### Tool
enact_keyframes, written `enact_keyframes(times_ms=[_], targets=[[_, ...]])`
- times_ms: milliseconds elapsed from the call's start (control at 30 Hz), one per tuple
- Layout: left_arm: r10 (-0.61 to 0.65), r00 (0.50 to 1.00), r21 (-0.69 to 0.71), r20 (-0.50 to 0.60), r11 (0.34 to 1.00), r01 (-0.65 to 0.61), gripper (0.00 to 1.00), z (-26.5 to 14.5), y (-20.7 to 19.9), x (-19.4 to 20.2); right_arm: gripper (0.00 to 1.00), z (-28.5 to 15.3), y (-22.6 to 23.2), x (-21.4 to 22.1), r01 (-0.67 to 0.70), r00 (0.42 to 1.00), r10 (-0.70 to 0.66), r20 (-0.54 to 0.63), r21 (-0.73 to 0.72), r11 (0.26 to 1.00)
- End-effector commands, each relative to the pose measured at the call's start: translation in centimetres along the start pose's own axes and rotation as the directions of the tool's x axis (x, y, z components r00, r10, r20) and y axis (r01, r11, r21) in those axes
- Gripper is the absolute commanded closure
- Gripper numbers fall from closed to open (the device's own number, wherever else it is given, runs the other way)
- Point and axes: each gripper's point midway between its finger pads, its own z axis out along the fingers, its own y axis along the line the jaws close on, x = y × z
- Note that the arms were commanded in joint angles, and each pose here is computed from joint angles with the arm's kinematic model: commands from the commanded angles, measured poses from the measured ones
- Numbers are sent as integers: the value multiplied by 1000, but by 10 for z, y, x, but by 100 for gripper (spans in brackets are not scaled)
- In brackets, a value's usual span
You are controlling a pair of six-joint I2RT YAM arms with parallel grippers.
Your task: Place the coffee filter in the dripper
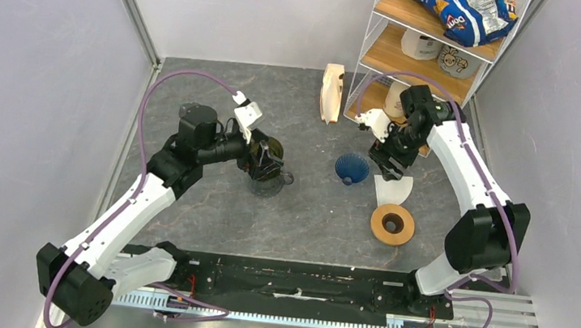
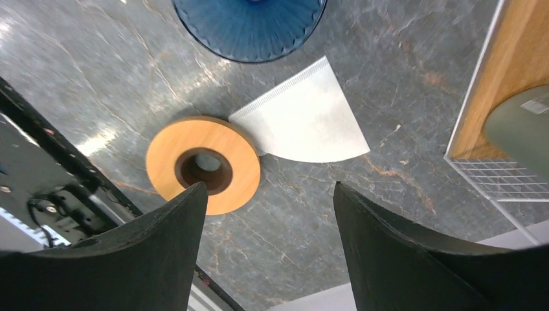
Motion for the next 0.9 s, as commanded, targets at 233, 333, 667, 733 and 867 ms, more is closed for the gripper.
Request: enact_keyframes(times_ms=[233,333,667,733,867], targets=[[1,996,-13,90,1000,1,12,1,4,-42,21,81,-57,36,-16,994,25,-108,86,996],[11,997,-20,80,1000,-9,12,0,5,-39,15,100,-61,37,-94,989,103,-110,85,992],[20,997,-33,75,999,-17,12,1,9,-36,7,140,-57,57,-232,958,245,-147,100,968],[21,997,-33,75,999,-19,12,1,9,-36,7,145,-55,60,-231,959,243,-147,93,968],[24,997,-32,74,999,-21,12,1,10,-36,10,154,-50,64,-247,954,255,-158,69,967]])
